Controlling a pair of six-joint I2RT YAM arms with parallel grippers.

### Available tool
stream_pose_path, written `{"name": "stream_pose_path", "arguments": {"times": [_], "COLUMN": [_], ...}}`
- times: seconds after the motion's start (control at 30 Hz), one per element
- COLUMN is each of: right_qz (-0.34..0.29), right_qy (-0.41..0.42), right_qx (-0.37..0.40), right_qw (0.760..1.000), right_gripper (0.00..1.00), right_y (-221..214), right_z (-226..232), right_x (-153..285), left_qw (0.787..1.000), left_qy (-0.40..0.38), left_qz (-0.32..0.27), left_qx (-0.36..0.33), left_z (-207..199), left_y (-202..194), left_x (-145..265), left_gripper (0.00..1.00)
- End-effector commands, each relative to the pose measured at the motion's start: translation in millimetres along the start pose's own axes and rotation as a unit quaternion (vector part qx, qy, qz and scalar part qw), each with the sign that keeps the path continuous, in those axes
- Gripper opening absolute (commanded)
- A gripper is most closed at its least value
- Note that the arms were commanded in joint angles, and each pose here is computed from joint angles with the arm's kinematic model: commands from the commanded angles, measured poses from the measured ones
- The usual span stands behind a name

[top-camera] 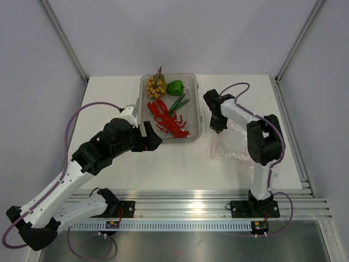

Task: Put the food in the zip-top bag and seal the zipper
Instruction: Pick up the zipper food storage bag at the center of the board.

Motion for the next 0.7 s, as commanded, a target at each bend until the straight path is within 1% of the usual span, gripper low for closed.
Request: {"name": "stream_pose_path", "arguments": {"times": [0.0,0.23,0.33,0.4,0.47,0.5,0.53,0.57,0.63,0.67], "right_qz": [-0.050,-0.091,-0.096,-0.101,-0.119,-0.118,-0.135,-0.130,-0.150,-0.149], "right_qy": [0.008,0.035,0.046,0.070,0.106,0.133,0.160,0.189,0.224,0.247], "right_qx": [-0.018,-0.017,-0.019,-0.021,-0.023,-0.017,-0.018,-0.009,-0.007,-0.002], "right_qw": [0.999,0.995,0.994,0.992,0.987,0.984,0.978,0.973,0.963,0.957], "right_gripper": [0.00,0.00,0.00,0.00,0.00,0.00,0.00,0.00,0.00,0.00], "right_y": [17,18,13,9,9,5,5,0,-3,-7], "right_z": [-11,-28,-33,-32,-34,-31,-33,-29,-33,-31], "right_x": [35,76,86,94,116,124,142,151,173,181], "left_qw": [1.000,0.999,0.999,0.999,0.998,0.998,0.997,0.996,0.993,0.990], "left_qy": [-0.023,-0.036,-0.040,-0.051,-0.058,-0.061,-0.069,-0.083,-0.113,-0.133], "left_qz": [-0.017,0.001,0.003,0.012,0.020,0.024,0.023,0.032,0.031,0.045], "left_qx": [-0.006,-0.007,-0.007,-0.009,-0.013,-0.013,-0.013,-0.013,-0.008,-0.007], "left_z": [-11,-21,-23,-28,-33,-36,-40,-48,-62,-70], "left_y": [11,12,13,12,14,14,17,18,24,22], "left_x": [0,-12,-15,-17,-20,-23,-25,-30,-35,-39], "left_gripper": [0.89,0.89,0.89,0.90,0.90,0.91,0.90,0.90,0.90,0.90]}}
Point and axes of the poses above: each gripper's point midway between its finger pads, its own x axis back along the fingers, its own z axis along the line the jaws close on, y = z × x, the point moved 3 cm from there along x, back along the fingers, and after that the axes turned 2 degrees about x, right-handed, at the moved point
